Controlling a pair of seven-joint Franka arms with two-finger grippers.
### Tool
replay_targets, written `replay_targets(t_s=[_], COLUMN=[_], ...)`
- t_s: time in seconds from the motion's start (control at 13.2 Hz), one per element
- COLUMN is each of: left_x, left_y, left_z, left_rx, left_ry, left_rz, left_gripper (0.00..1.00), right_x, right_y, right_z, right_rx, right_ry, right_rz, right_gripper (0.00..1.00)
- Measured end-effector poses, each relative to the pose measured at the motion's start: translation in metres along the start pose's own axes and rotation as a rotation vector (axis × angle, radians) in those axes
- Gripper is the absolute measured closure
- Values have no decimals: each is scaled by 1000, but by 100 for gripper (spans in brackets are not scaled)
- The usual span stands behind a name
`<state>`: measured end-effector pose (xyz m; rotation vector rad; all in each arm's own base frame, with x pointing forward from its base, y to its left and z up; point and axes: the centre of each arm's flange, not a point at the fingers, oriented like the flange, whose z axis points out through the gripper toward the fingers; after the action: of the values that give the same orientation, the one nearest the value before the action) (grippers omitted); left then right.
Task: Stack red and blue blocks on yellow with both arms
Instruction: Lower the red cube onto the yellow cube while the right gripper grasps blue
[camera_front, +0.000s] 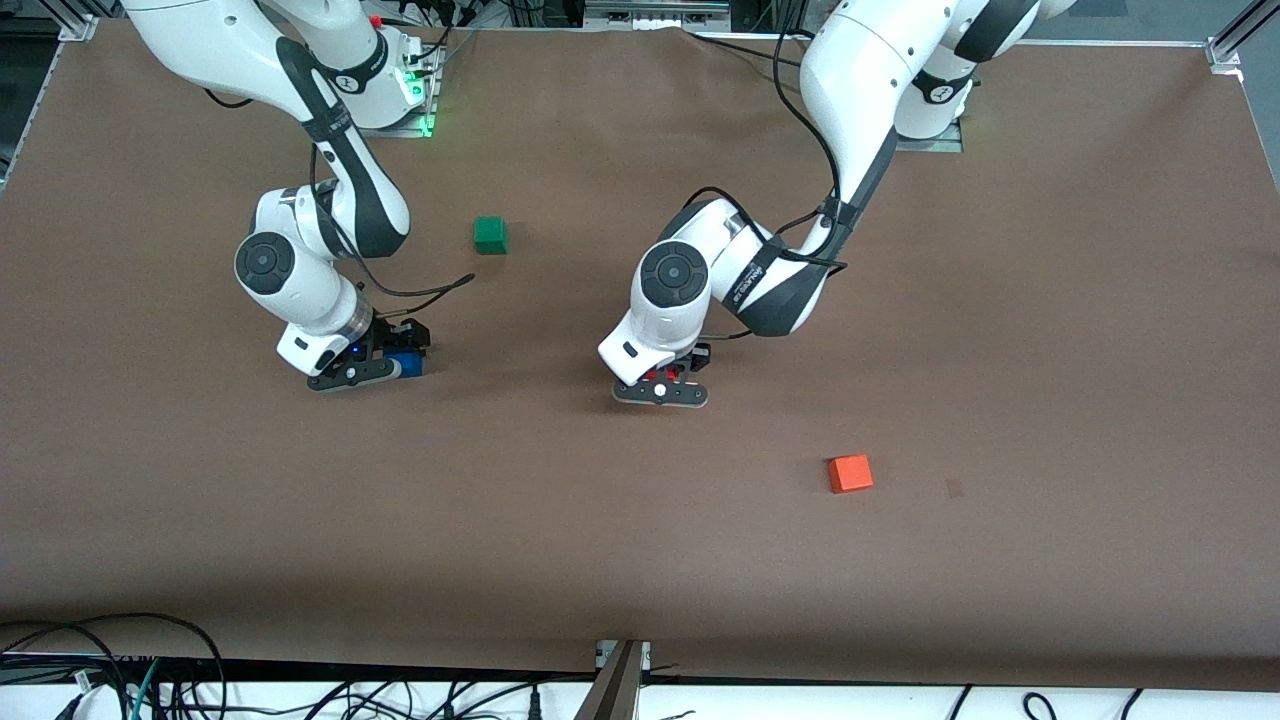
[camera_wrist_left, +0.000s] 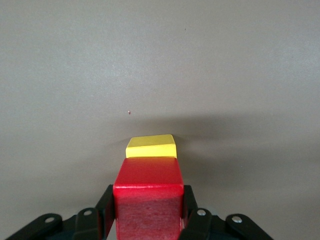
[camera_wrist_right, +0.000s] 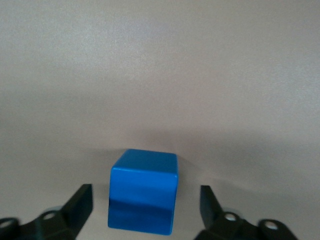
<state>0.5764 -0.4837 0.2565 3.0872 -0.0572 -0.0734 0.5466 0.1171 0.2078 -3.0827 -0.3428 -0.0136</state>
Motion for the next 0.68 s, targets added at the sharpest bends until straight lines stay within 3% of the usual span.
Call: replay_targets(t_s=[0.08, 0.15, 0.3, 0.46, 0.68], left_x=[0, 0, 4, 8, 11], left_y=[0, 0, 2, 5, 6], left_z=[1, 1, 0, 0, -1], left_rx=[1, 0, -5, -14, -19], left_ry=[-1, 0, 6, 15, 21], left_rz=[-4, -6, -17, -35, -38], left_gripper=[44, 44, 44, 44, 44], right_x=[0, 0, 0, 0, 4], right_y=[0, 0, 0, 0, 0], right_z=[0, 0, 0, 0, -9], right_rx=[0, 0, 0, 0, 1], right_ry=[0, 1, 1, 1, 11], right_rz=[-1, -3, -4, -4, -5], right_gripper=[21, 21, 36, 44, 45])
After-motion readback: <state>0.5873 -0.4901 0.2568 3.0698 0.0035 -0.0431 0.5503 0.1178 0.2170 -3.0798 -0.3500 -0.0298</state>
